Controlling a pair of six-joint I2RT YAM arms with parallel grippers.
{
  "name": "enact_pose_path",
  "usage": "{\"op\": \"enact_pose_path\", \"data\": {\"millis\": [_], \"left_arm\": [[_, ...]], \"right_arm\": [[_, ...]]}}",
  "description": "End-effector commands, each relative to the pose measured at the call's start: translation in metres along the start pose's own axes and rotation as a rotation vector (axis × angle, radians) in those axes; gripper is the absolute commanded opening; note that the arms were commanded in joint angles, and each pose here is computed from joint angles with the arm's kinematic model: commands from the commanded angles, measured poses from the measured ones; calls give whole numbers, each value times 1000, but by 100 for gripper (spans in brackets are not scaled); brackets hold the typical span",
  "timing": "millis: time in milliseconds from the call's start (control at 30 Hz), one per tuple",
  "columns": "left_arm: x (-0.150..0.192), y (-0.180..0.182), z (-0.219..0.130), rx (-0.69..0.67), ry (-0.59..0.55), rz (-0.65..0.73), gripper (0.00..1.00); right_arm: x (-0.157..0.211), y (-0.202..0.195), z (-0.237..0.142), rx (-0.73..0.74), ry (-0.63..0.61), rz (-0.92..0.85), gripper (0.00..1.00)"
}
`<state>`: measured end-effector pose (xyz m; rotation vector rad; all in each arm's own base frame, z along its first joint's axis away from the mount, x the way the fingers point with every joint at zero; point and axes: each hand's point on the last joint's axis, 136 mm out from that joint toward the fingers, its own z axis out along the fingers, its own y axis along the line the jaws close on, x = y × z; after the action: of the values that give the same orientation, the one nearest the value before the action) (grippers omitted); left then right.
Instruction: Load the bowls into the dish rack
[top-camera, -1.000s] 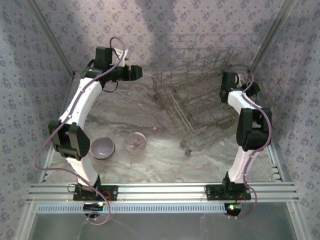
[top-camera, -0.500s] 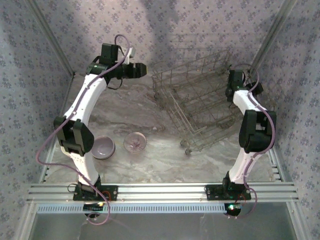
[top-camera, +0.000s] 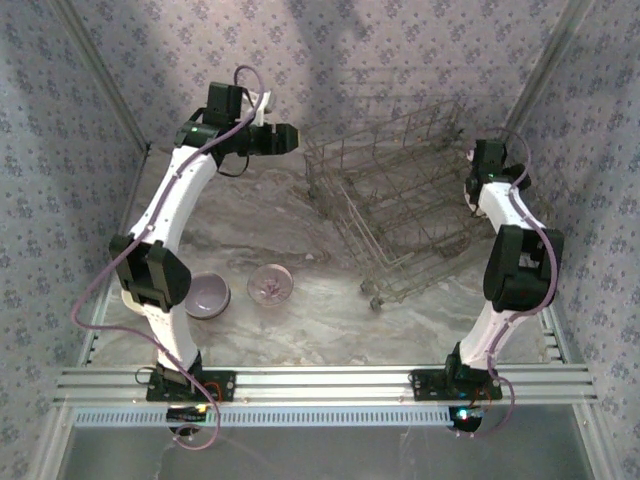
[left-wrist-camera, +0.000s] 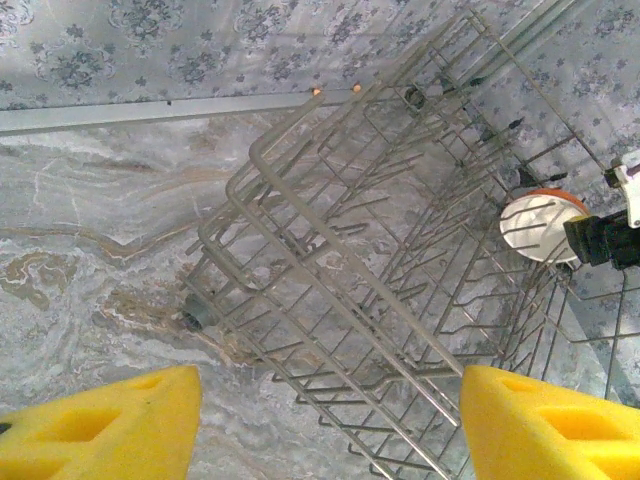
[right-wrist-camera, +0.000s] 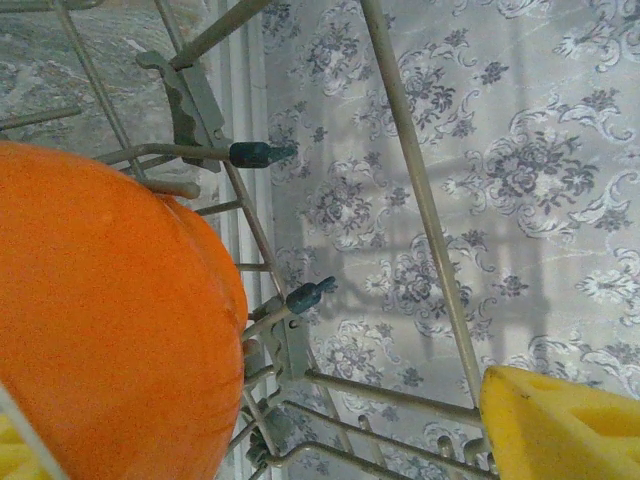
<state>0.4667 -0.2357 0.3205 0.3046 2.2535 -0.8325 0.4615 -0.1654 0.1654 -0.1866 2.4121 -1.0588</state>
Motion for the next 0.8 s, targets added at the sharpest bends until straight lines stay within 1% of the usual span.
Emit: {"op": "enact_pose_path", "data": {"millis": [0,133,300,400,467,567,767], "left_arm": [[-4,-5,1,2,-2,0,69],[-5,-7,7,8,7,-2,69],[-9,-12,12,18,13,8,69],[-10,-13,15,19,20,9,69],[-10,-13,16,19,25,8,69],[-9,-12,17,17,28,9,69],[-8,-10,18,10,38,16,69]], "right_arm": [[35,62,6,-233,69,-114,82],[36,56,4,-219,63,-107,82],[20,47,0,-212,11,-55,82],[12,56,-2,-255,-12,-60,82],[12,66,-2,-290,-3,-92,82],[19,78,3,-318,28,-133,81],[32,98,6,-418,82,-153,80]]}}
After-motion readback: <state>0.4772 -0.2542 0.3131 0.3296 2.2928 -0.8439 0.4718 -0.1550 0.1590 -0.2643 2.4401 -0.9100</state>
